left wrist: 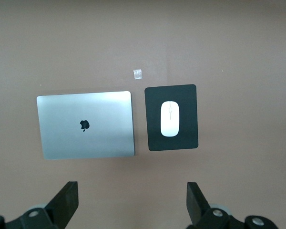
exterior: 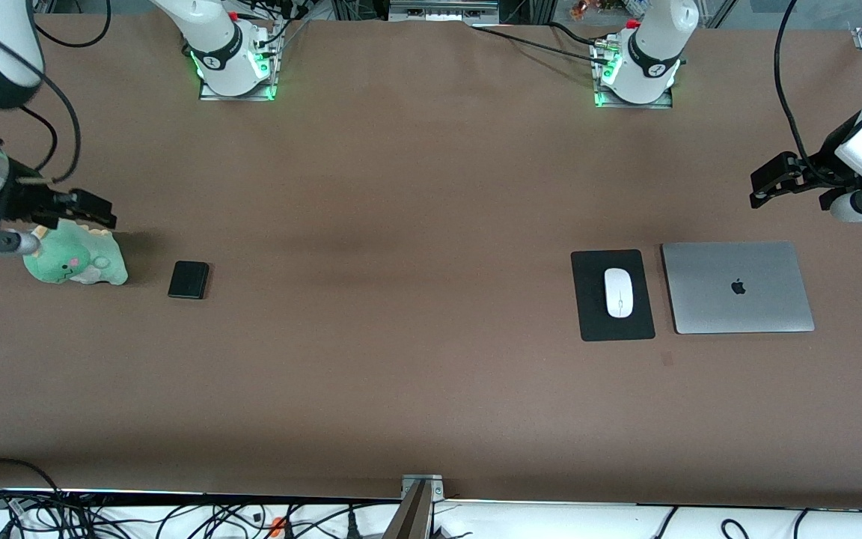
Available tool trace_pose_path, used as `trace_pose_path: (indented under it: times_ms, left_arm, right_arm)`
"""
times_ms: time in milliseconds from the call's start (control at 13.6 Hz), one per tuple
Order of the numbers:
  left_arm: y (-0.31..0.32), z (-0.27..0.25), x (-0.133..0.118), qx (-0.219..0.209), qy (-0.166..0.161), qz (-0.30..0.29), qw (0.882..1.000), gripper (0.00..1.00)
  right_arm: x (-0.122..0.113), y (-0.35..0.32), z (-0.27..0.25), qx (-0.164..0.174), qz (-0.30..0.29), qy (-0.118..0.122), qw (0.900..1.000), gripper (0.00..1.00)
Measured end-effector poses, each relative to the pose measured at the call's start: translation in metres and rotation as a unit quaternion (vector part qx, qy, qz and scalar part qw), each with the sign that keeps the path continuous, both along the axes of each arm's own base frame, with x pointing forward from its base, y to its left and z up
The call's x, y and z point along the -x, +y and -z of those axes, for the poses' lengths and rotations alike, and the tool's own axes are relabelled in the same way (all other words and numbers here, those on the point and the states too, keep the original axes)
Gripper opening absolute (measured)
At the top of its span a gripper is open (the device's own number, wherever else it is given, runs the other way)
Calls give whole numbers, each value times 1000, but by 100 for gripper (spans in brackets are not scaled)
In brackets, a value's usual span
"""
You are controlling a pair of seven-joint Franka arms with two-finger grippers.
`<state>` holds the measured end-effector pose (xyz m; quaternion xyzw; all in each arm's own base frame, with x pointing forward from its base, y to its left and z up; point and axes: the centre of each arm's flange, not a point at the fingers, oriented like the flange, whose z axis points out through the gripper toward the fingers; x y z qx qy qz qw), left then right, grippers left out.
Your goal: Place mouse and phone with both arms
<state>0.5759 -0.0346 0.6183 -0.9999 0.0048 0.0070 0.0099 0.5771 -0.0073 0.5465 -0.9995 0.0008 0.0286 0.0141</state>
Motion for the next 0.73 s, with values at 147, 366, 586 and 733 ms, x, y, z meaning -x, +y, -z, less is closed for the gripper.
trace_pose_path:
  times_ms: [147, 366, 586, 733]
  left_arm:
    - [0, 0, 0, 0, 0, 0, 1000, 100]
    - [0, 0, 0, 0, 0, 0, 1000, 100]
    - [0, 0, 0, 0, 0, 0, 1000, 100]
    - [0, 0, 0, 1, 0, 0, 1000, 100]
  right_arm:
    - [14, 7, -23, -1, 6, 2, 1000, 100]
    - [21, 4, -50, -1, 9, 2, 1000, 100]
    - [21, -2, -57, -1, 14, -2, 1000, 100]
    - [21, -2, -57, -1, 14, -1, 1000, 100]
